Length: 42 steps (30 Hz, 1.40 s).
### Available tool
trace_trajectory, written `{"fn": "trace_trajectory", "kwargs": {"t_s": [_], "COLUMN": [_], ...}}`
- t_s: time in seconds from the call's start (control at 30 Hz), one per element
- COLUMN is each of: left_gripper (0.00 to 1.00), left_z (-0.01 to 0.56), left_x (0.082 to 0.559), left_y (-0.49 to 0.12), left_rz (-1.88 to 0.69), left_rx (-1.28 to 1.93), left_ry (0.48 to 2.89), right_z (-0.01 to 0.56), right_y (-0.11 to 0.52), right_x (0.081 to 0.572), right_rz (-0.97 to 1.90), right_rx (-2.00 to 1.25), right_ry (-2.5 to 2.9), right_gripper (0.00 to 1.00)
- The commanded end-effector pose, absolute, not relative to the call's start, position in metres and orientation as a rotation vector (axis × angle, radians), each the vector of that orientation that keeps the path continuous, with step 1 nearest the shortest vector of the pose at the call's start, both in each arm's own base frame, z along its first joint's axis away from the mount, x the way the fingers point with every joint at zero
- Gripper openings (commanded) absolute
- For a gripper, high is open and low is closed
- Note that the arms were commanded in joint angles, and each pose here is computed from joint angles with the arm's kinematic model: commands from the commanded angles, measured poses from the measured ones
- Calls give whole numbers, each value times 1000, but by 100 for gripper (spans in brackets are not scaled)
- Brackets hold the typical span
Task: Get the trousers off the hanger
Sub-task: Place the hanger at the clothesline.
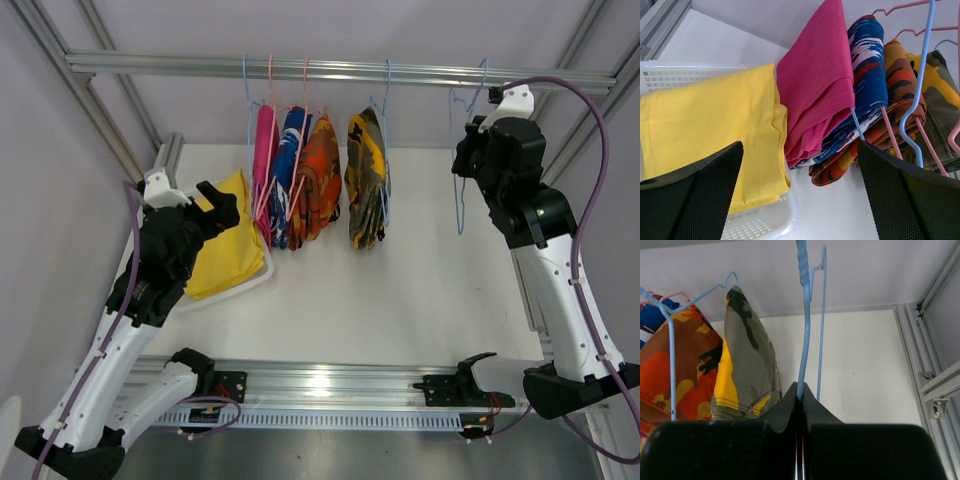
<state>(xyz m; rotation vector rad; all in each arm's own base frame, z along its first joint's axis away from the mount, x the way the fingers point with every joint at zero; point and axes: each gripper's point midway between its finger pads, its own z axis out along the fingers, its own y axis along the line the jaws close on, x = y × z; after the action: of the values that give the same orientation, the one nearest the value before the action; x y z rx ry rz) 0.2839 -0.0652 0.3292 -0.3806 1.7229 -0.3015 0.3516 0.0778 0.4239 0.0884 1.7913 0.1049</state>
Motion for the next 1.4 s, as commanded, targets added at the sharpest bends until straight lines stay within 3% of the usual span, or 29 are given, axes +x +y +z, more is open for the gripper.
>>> {"fn": "trace_trajectory", "kwargs": {"t_s": [0.0, 0.7, 1.37], "left_gripper": [99, 99, 99], "left_z": [334, 329, 328], "left_x": [287, 292, 294], "left_y": [-67, -67, -69], "left_rz": [-316, -323, -331], "left_rx": [-363, -359, -346], "left_ry": [1706, 1724, 1735], "right_z": [454, 415, 417], "right_y": [75, 52, 57], "right_x": [358, 420, 407], "right_rz": [146, 222, 289], "right_rx": [85, 111, 83], "right_ry": [1719, 1795, 1826], "right_gripper": [0, 0, 0]}}
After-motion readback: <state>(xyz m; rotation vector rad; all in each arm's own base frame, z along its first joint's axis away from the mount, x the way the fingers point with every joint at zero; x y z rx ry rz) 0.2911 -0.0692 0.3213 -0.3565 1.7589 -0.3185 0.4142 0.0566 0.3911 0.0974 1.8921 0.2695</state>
